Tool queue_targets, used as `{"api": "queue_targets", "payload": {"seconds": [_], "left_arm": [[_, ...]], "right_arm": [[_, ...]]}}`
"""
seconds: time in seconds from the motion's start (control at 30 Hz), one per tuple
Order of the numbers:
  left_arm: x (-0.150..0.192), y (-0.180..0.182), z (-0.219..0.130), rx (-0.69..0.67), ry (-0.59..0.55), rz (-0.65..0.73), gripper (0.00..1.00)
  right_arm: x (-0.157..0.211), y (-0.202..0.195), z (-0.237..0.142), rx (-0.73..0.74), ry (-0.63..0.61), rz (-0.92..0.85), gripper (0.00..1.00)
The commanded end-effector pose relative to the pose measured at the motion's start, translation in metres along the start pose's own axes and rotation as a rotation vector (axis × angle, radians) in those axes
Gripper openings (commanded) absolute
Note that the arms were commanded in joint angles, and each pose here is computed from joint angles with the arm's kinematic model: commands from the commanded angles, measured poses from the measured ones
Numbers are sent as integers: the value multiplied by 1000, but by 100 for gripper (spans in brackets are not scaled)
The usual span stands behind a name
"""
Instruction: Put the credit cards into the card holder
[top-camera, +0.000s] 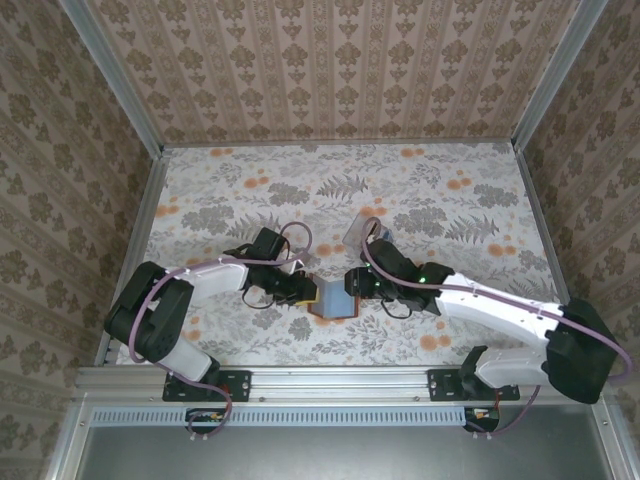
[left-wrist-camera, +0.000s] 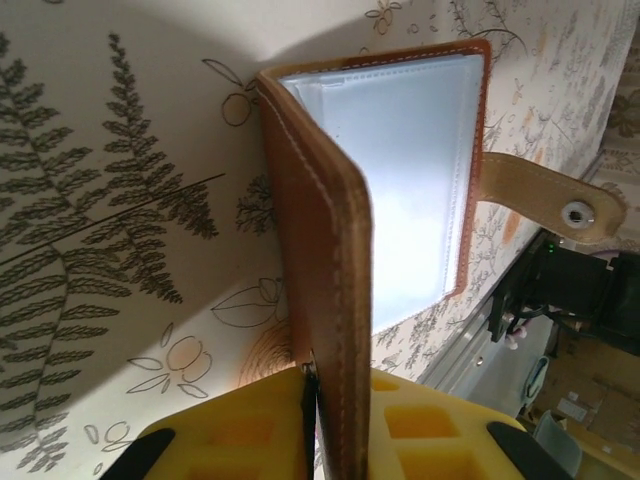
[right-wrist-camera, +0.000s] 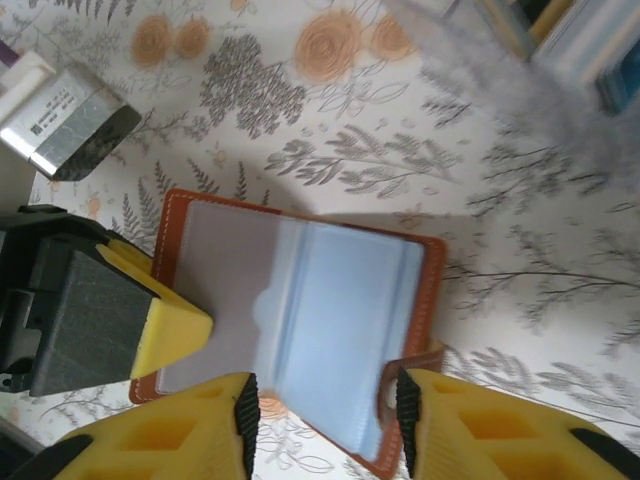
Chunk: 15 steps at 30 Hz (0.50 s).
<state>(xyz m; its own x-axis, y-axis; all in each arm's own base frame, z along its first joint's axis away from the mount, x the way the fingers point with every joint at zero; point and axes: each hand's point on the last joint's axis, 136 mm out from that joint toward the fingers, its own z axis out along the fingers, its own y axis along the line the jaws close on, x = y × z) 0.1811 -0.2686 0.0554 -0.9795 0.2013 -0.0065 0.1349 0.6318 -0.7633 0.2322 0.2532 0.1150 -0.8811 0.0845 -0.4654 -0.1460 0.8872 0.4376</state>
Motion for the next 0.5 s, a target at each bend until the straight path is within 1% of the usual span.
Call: {"api": "queue_targets", "payload": {"seconds": [0.0,0.07,0.13,0.17,0.27,0.37,0.47], "left_arm": [[1,-2,4,28,10,-1,19],[-1,3,4,23,10,-10,20],[-2,2,3,34,18,-12,23],[-2,1,2,33,20,-4,26],[-3,7,-3,14,7,-9,34],[-8,11,-9,27,-5,-34,37],[-11,13,-13,16,-30,-28,39]], "right_arm": [[11,24,15,-106,61,48,41],[17,19,27,-78,92,47,38],[27,5,40,-7,126,39,36],[28,-4,44,38,129,36,34],[35,-28,50,157,147,11,32],[43,-49,52,256,170,-6,31],[52,-56,59,277,195,-8,31]]}}
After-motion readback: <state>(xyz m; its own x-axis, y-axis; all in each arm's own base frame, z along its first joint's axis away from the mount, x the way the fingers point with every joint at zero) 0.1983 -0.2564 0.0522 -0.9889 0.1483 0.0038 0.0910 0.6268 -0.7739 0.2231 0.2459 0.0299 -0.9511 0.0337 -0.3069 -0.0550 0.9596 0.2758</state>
